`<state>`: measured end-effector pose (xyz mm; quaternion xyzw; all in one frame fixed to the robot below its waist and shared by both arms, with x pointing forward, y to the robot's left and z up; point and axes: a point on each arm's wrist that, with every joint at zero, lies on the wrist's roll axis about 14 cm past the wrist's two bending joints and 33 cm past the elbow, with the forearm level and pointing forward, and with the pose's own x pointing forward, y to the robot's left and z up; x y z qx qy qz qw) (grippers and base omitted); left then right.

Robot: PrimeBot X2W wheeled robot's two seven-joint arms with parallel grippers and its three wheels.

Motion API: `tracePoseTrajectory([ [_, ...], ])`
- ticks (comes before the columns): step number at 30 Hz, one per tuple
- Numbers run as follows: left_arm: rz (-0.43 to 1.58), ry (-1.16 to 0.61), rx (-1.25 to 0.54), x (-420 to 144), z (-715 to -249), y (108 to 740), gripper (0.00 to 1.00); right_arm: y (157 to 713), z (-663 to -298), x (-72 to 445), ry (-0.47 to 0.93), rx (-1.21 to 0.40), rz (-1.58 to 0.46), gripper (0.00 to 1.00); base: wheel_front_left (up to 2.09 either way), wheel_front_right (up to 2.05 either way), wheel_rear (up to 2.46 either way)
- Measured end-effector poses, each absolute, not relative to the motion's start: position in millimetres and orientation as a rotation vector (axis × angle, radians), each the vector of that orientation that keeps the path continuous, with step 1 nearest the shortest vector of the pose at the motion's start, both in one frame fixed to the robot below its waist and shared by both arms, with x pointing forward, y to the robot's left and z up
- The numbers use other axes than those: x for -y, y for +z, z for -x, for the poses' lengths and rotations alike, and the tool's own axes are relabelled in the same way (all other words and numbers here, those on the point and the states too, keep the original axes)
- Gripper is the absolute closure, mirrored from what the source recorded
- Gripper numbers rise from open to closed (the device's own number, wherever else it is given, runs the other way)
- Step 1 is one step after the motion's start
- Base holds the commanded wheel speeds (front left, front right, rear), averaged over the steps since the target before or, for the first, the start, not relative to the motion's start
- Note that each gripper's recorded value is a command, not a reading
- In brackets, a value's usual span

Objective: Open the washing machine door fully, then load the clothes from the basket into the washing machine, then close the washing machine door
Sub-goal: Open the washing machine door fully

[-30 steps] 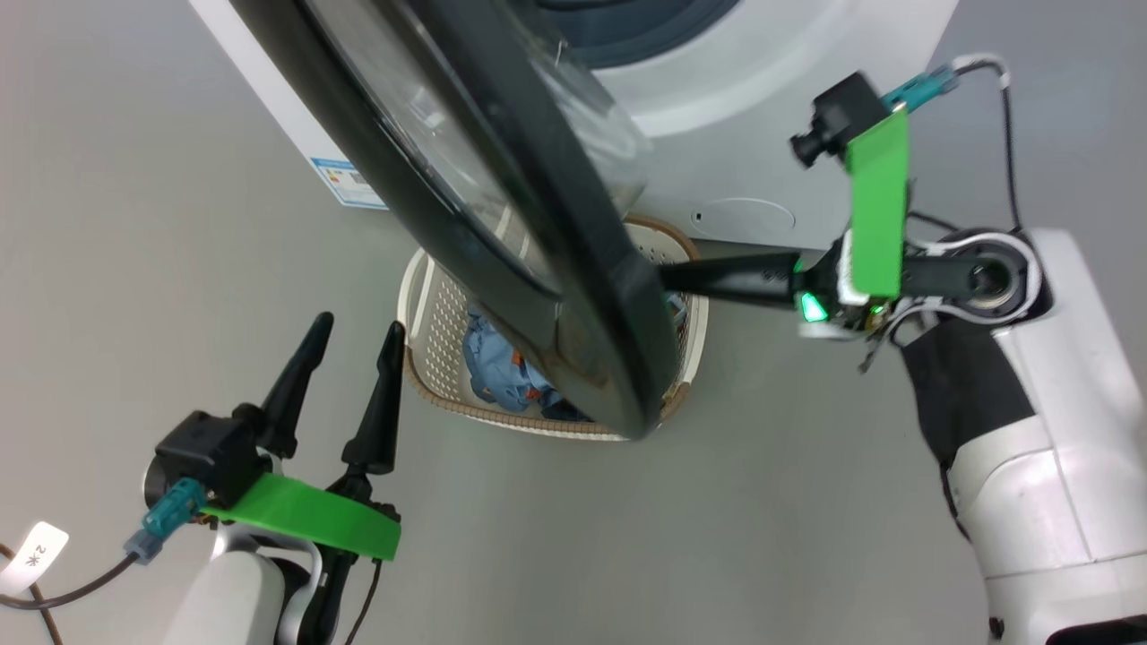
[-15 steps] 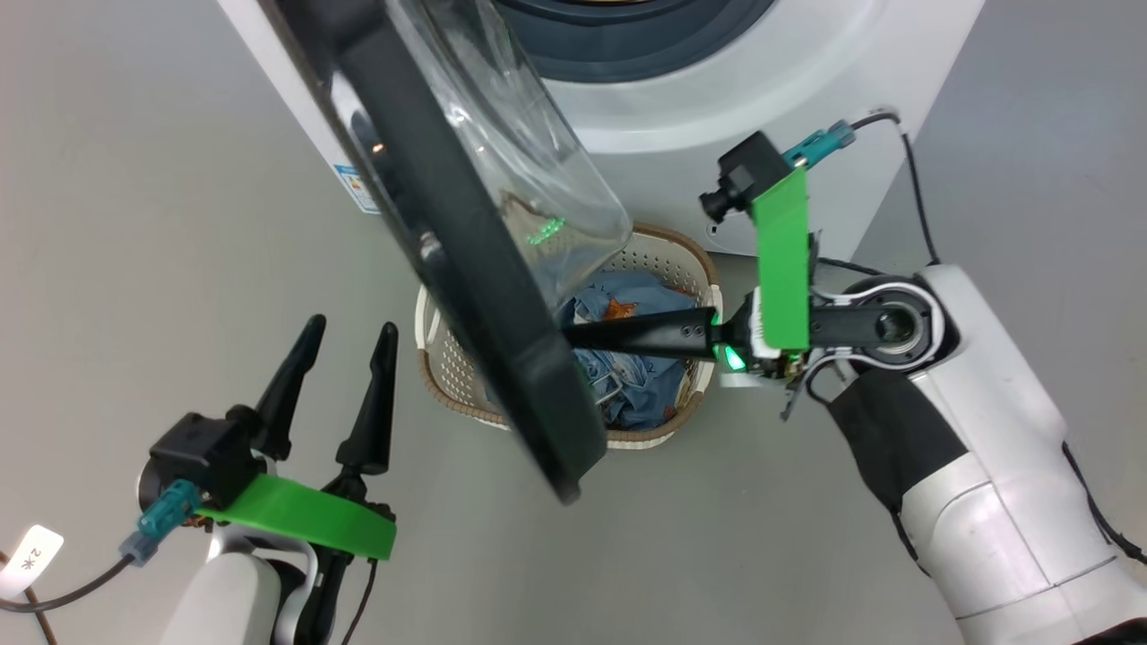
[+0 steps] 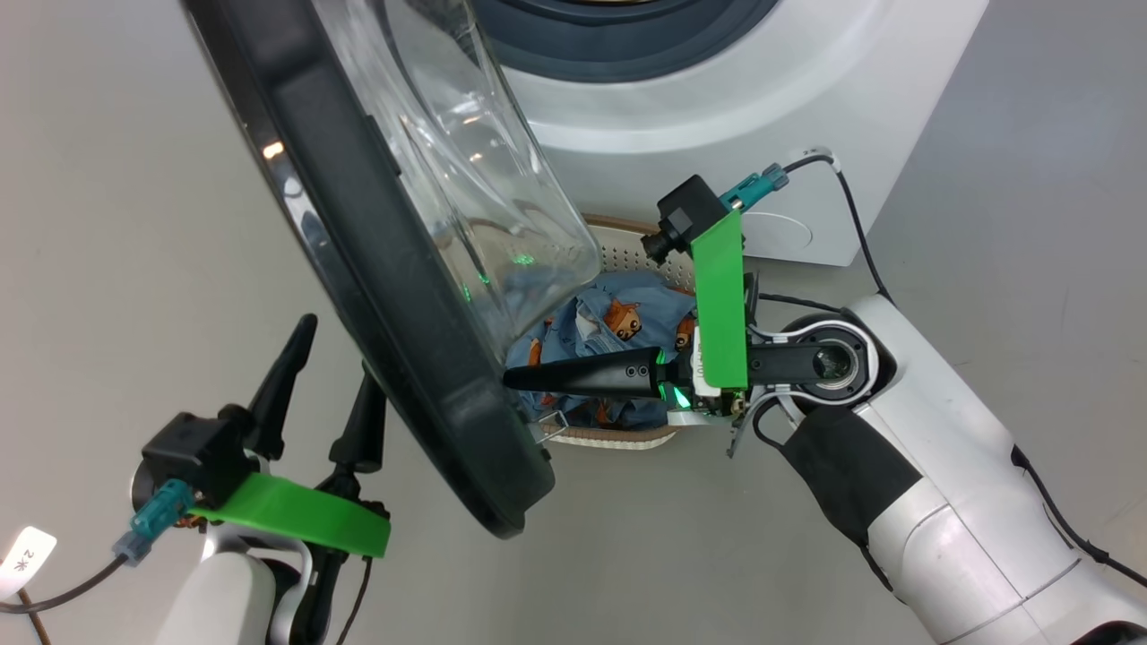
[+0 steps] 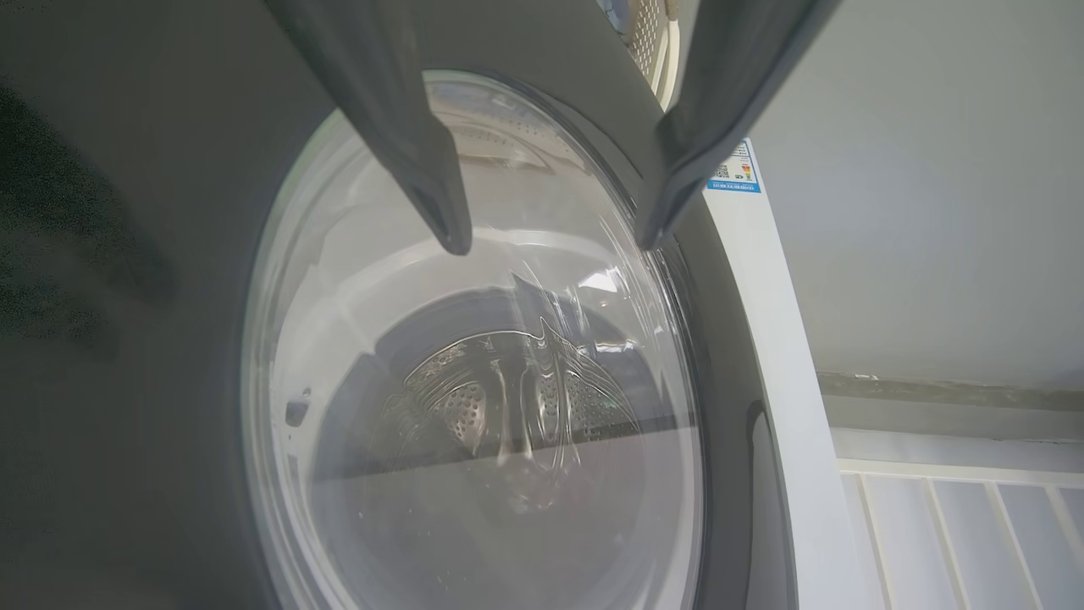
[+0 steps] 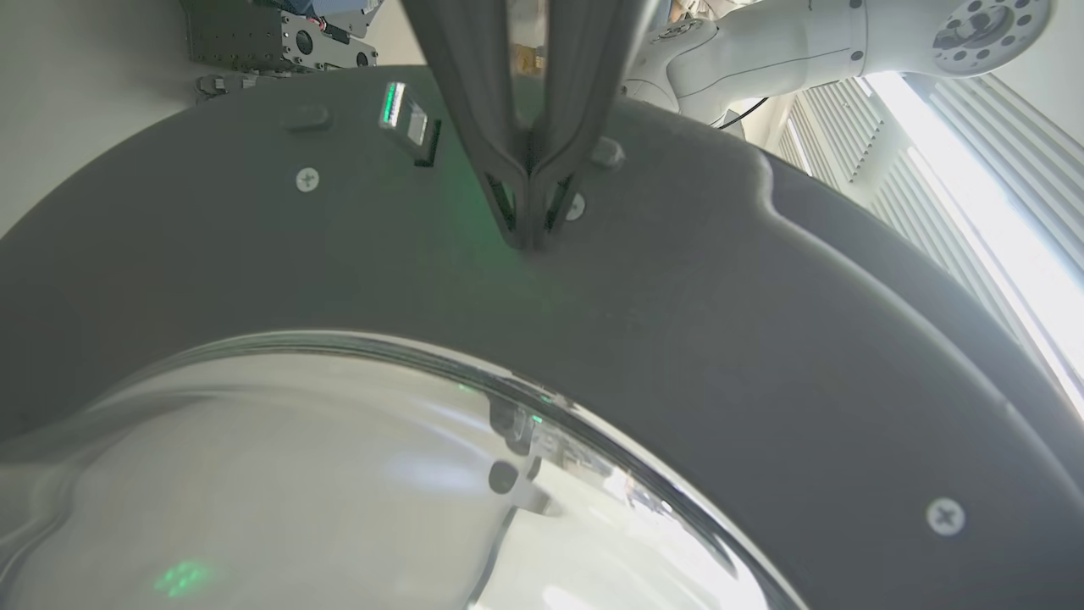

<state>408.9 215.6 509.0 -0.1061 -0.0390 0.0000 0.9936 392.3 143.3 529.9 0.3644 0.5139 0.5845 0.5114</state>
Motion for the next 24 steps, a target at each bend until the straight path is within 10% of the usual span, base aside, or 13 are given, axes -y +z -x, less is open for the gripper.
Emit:
tracePoseTrajectory([
  [24,0.219,-0.014,0.098,-210,-396,515,0.00,542,-409,-84,1.187,-1.028,-1.112,1.00,0.00,0.00,0.00],
])
